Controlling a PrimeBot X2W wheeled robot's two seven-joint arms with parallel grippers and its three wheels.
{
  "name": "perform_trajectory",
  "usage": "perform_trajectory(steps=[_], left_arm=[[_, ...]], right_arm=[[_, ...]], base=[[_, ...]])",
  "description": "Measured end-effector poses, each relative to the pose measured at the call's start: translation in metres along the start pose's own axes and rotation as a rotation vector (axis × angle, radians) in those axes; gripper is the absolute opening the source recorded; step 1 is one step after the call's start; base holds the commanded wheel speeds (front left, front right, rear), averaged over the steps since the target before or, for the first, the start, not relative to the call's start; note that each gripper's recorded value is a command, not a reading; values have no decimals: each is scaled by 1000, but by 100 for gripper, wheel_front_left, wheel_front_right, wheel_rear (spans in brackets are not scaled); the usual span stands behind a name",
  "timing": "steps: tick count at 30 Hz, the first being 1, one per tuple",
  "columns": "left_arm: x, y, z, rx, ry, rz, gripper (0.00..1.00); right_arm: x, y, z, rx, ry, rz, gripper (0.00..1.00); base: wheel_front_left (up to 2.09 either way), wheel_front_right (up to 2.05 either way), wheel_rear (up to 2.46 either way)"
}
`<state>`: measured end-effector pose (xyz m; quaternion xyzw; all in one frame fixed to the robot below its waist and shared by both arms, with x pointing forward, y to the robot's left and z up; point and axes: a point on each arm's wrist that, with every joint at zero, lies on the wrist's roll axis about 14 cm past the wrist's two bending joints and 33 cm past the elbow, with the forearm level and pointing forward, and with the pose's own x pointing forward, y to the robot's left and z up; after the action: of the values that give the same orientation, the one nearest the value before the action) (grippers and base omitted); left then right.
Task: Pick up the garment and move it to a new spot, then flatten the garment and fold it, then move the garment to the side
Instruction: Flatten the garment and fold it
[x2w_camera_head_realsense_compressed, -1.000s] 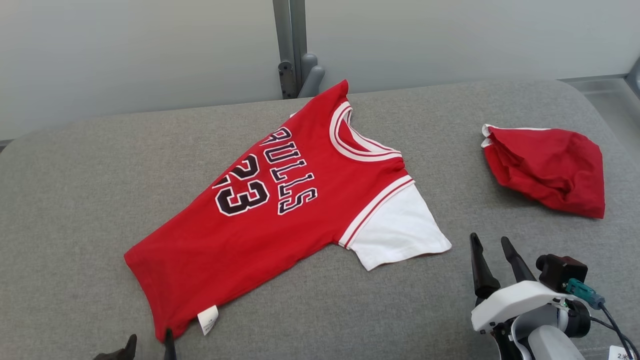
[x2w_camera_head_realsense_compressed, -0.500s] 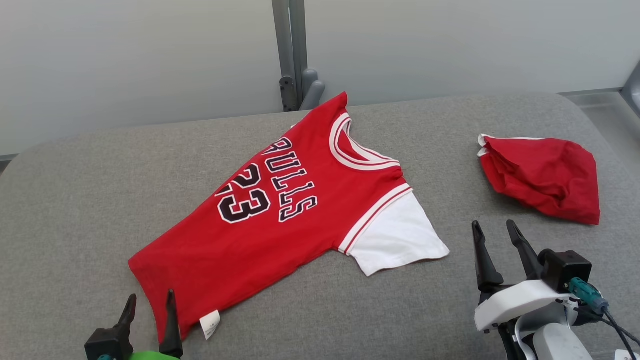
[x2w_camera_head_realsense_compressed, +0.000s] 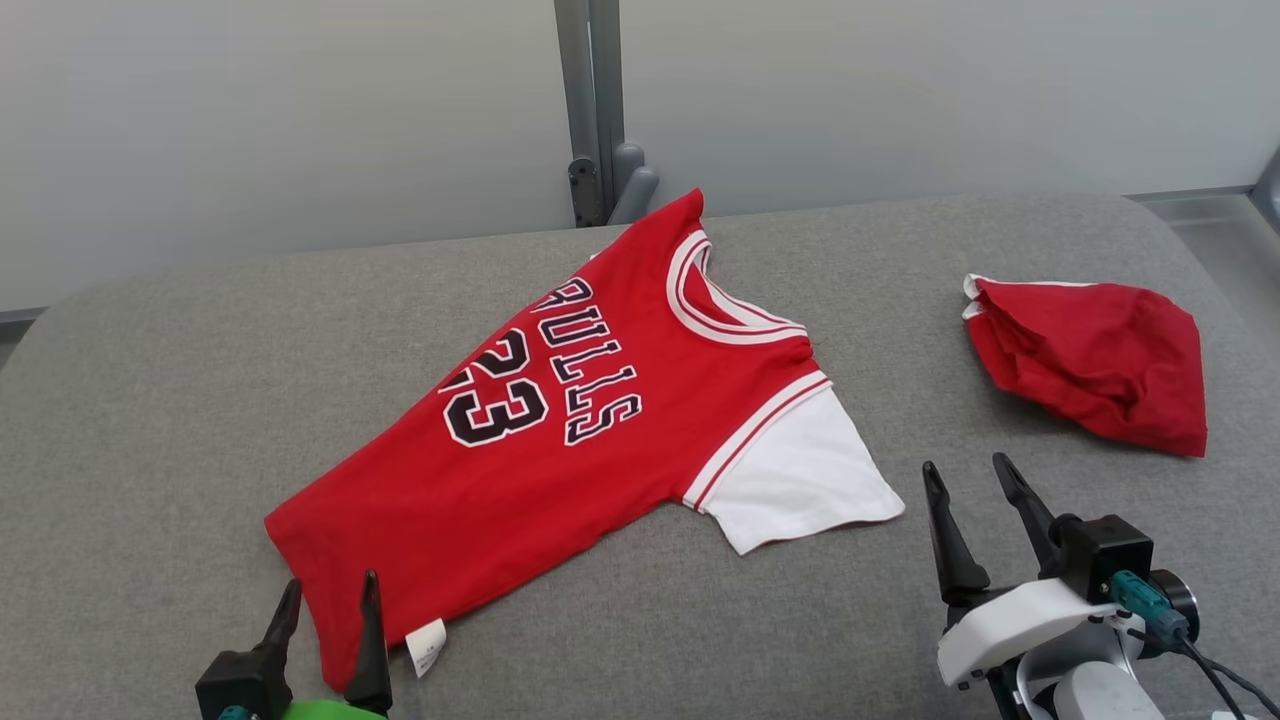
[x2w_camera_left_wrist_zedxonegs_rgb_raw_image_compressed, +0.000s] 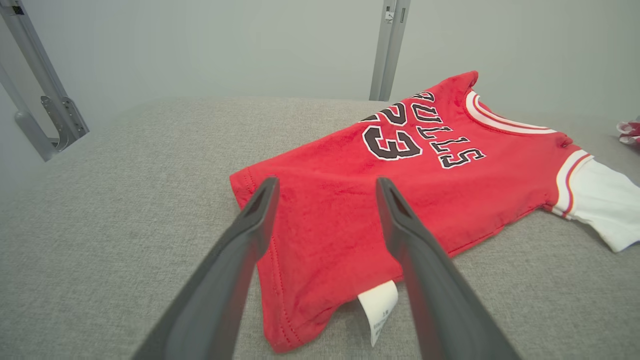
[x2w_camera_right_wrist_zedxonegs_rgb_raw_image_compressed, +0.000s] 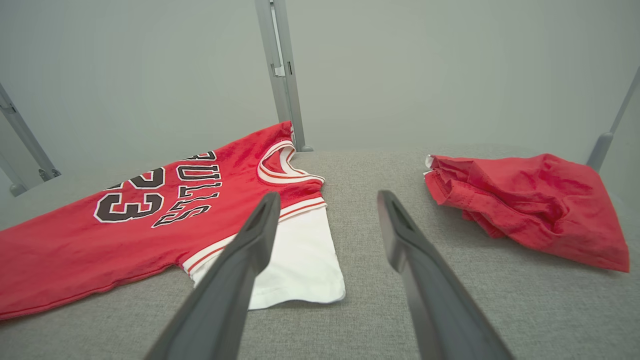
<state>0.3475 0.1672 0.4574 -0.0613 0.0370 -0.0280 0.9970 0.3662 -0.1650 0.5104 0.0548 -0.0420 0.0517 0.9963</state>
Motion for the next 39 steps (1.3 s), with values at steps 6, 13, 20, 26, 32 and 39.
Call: perform_trajectory(steps=[6, 13, 20, 26, 32, 39], left_arm=[[-2, 4, -16, -51, 50, 26, 100], [-14, 8, -64, -117, 204, 64, 100], [-19, 15, -86, -167, 277, 112, 100], [-12, 20, -88, -198, 285, 138, 100], [-8, 22, -93, -232, 300, 153, 100], [-6, 17, -94, -267, 302, 131, 31]], right_arm=[[2, -2, -7, 9, 21, -6, 100], [5, -3, -28, 33, 83, -13, 100], [8, -4, -36, 38, 106, -14, 100], [12, -3, -40, 45, 116, -14, 100], [16, -5, -42, 53, 121, -19, 100], [16, -6, -43, 61, 124, -22, 100]], base=[[0, 0, 0], [0, 0, 0], [0, 0, 0], [0, 0, 0], [0, 0, 0], [0, 0, 0]])
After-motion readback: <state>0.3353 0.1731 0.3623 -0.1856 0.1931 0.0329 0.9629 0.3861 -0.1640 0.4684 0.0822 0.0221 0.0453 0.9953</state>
